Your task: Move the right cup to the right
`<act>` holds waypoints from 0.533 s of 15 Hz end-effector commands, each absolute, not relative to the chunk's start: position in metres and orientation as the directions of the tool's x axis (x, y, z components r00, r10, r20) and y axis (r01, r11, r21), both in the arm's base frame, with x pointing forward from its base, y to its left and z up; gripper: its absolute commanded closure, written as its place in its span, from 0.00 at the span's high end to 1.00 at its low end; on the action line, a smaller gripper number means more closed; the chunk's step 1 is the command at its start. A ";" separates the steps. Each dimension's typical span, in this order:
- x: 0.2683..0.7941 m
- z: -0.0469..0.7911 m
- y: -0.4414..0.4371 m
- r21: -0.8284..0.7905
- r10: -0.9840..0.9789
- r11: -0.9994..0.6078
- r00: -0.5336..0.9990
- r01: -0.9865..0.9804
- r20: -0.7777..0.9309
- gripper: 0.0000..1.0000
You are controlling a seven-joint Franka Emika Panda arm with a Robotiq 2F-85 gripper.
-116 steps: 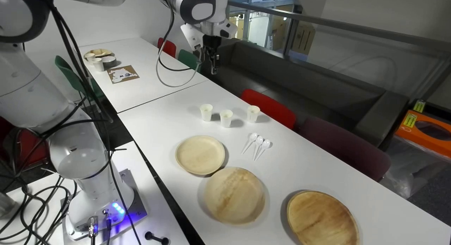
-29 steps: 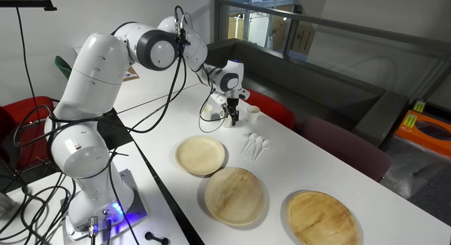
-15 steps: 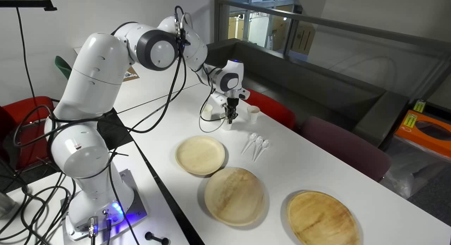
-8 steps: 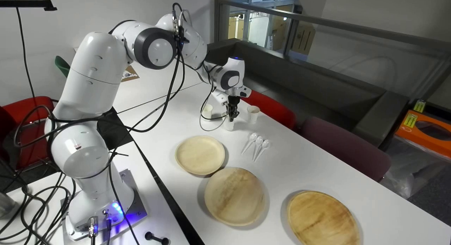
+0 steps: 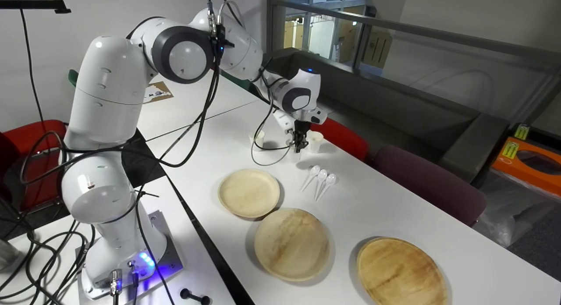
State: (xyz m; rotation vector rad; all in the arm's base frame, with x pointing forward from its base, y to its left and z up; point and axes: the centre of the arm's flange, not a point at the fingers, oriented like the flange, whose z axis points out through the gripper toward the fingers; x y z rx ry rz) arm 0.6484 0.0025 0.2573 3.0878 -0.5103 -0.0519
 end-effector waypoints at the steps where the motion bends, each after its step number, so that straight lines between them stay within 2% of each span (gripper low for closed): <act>1: 0.630 0.276 -0.037 -0.048 -0.358 -0.933 0.934 -0.358 -0.011 0.01; 8: 0.635 0.270 -0.109 -0.116 -0.503 -0.855 0.863 -0.506 -0.053 0.01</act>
